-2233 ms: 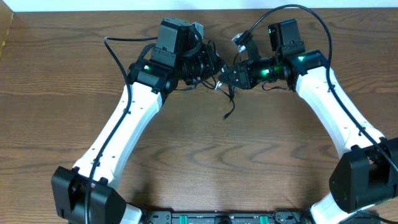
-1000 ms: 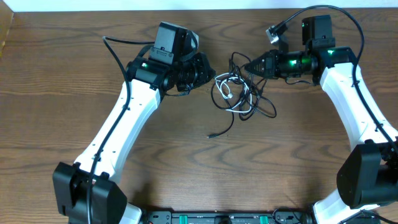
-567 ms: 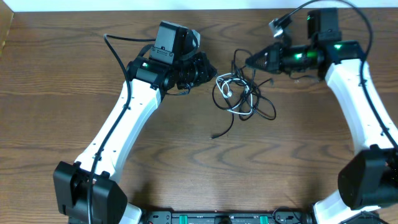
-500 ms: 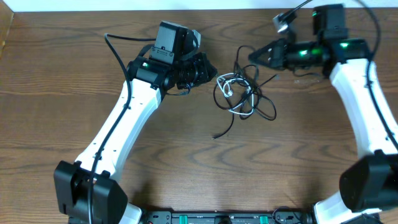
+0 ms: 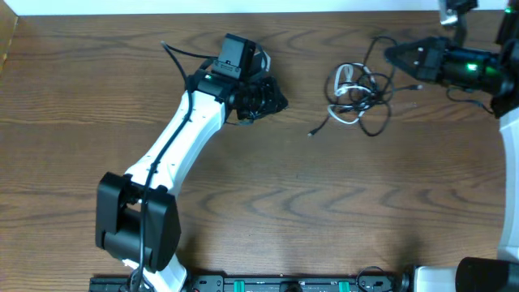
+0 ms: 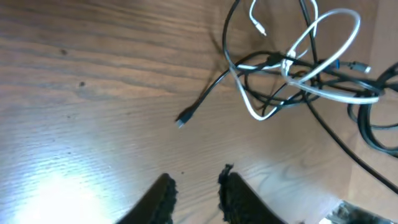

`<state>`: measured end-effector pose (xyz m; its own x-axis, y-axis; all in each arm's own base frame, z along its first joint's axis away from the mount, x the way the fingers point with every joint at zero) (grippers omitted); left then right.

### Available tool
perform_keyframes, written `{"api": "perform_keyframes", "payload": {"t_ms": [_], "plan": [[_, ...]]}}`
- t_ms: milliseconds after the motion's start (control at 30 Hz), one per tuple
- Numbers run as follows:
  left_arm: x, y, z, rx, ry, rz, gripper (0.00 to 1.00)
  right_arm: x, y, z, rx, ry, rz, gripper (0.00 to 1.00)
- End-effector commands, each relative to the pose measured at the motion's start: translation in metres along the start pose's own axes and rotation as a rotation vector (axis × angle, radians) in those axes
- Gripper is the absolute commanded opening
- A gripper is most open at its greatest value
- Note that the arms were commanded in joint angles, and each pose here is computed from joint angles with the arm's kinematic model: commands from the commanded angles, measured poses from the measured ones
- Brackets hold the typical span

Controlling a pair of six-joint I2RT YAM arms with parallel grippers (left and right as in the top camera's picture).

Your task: Untangle cables

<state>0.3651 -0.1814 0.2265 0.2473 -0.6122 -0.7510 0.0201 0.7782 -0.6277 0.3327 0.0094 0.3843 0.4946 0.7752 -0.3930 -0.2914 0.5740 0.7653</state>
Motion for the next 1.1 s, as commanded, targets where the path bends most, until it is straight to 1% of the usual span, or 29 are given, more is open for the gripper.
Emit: {"api": "perform_keyframes", "payload": {"t_ms": [0, 67, 200, 267, 367, 467, 567, 633, 900, 1067], "plan": [[0.013, -0.009, -0.001, 0.109, 0.046, -0.088, 0.33, -0.012, 0.002, -0.001, -0.008, -0.009, -0.004, 0.01], [0.02, -0.015, 0.001, 0.139, 0.048, -0.152, 0.39, -0.012, 0.002, -0.004, -0.008, 0.002, -0.011, 0.01], [0.033, -0.027, 0.009, 0.19, 0.011, -0.249, 0.55, -0.012, 0.001, -0.008, 0.006, 0.021, -0.015, 0.01], [0.042, -0.031, 0.013, 0.184, -0.008, -0.279, 0.63, -0.012, 0.001, -0.009, 0.01, 0.03, -0.017, 0.01], [0.058, -0.037, 0.017, 0.161, -0.029, -0.317, 0.72, -0.012, 0.001, -0.011, 0.009, 0.038, -0.018, 0.01], [0.076, -0.045, 0.02, 0.16, -0.055, -0.371, 0.78, -0.012, 0.0, -0.013, 0.01, 0.048, -0.02, 0.01], [0.092, -0.053, 0.02, 0.17, -0.074, -0.416, 0.79, -0.012, 0.0, -0.015, 0.012, 0.056, -0.021, 0.01], [0.101, -0.056, 0.014, 0.168, -0.056, -0.423, 0.79, -0.012, -0.001, -0.016, 0.011, 0.059, -0.029, 0.01], [0.11, -0.054, -0.001, 0.132, 0.024, -0.375, 0.8, -0.012, -0.001, -0.019, 0.009, 0.074, -0.035, 0.01], [0.116, -0.065, -0.014, 0.153, 0.057, -0.384, 0.79, -0.012, -0.001, -0.019, 0.007, 0.074, -0.035, 0.01]]}}
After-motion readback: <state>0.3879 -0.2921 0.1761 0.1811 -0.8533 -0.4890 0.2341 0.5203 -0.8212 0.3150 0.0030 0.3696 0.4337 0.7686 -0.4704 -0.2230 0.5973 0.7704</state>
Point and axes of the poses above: each gripper's point midway between its finger pads, its own x axis out along the fingers, its own y axis along the line the jaws close on, z = x × y, the point moved 10 cm from there along -x, back along the fingers, and after that the axes turned 1 degree about -x, right-handed, at the moved point
